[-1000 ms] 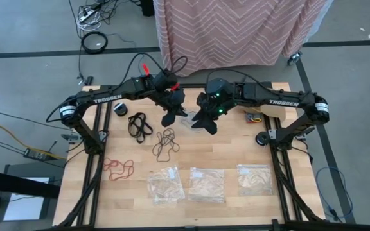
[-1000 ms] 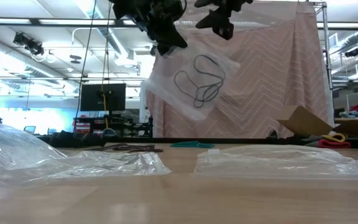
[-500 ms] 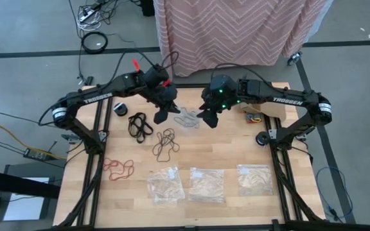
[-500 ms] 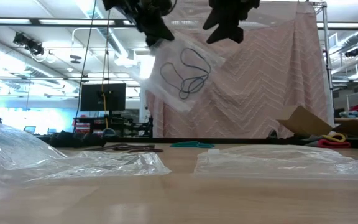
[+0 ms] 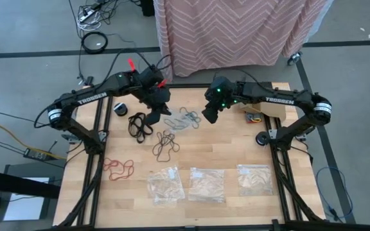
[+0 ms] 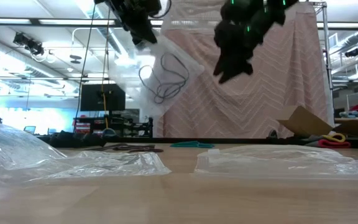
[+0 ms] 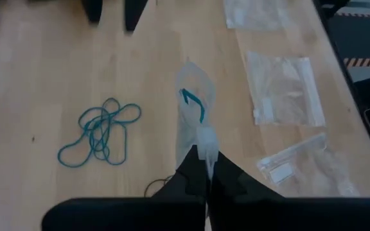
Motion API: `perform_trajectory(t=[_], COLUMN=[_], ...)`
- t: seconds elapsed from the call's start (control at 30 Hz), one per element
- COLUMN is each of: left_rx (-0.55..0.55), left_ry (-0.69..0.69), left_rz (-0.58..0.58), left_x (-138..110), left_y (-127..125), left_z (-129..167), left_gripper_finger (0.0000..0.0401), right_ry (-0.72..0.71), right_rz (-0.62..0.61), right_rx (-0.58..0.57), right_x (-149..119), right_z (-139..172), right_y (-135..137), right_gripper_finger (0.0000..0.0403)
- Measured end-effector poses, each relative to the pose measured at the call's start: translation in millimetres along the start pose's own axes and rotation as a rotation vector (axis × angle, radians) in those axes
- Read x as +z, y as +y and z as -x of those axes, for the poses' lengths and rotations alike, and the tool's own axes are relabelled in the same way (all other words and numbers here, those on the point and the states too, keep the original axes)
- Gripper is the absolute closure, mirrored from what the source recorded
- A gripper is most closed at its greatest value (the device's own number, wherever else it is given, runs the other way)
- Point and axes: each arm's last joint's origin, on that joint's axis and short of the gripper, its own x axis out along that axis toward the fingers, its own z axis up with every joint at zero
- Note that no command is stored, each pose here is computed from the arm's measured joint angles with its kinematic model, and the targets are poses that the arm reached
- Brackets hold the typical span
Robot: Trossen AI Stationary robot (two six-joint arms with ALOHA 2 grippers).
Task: Sort rubber bands
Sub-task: Put the blue rubber band into the top transparent zip bag
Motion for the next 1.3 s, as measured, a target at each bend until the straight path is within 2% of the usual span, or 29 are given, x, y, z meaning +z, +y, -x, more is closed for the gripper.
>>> perform_trajectory(t=[0.23,0.43,0.57,0.7,1.0,1.17,1.3], left_rx=[0.020,0.044,0.049,0.045,0.082,0.115,0.120], left_ry=[-0.062,-0.111,-0.138,-0.133,-0.135,-0.135,-0.131], left_rz=[-0.018,-0.025,-0.013,0.018,0.019,0.025,0.036], left_x=[0.0,1.3,3.7,3.2,-0.4,-2.6,-3.4], left_y=[-8.2,-9.0,-8.7,-8.8,-15.4,-15.8,-14.7], left_z=[23.8,34.9,36.6,36.4,49.2,55.6,56.1], left_gripper_finger=[0.0401,0.0401,0.0401,0.0401,0.0401,0.0401,0.0401], right_ry=[-0.108,-0.111,-0.065,0.043,0.133,0.165,0.158], right_rz=[-0.088,-0.103,-0.109,-0.160,-0.179,-0.194,-0.216], right_rx=[0.020,0.024,0.047,0.013,-0.009,-0.035,-0.048], right_x=[-22.7,-33.8,-24.8,-21.8,-33.1,-41.0,-40.6], right_z=[-27.9,-44.1,-72.8,-99.5,-130.2,-143.7,-143.0], right_y=[-20.9,-26.5,-28.5,-32.3,-39.8,-38.9,-37.6], right_gripper_finger=[0.0218,0.0218,0.0218,0.0218,0.0223,0.0257,0.0334])
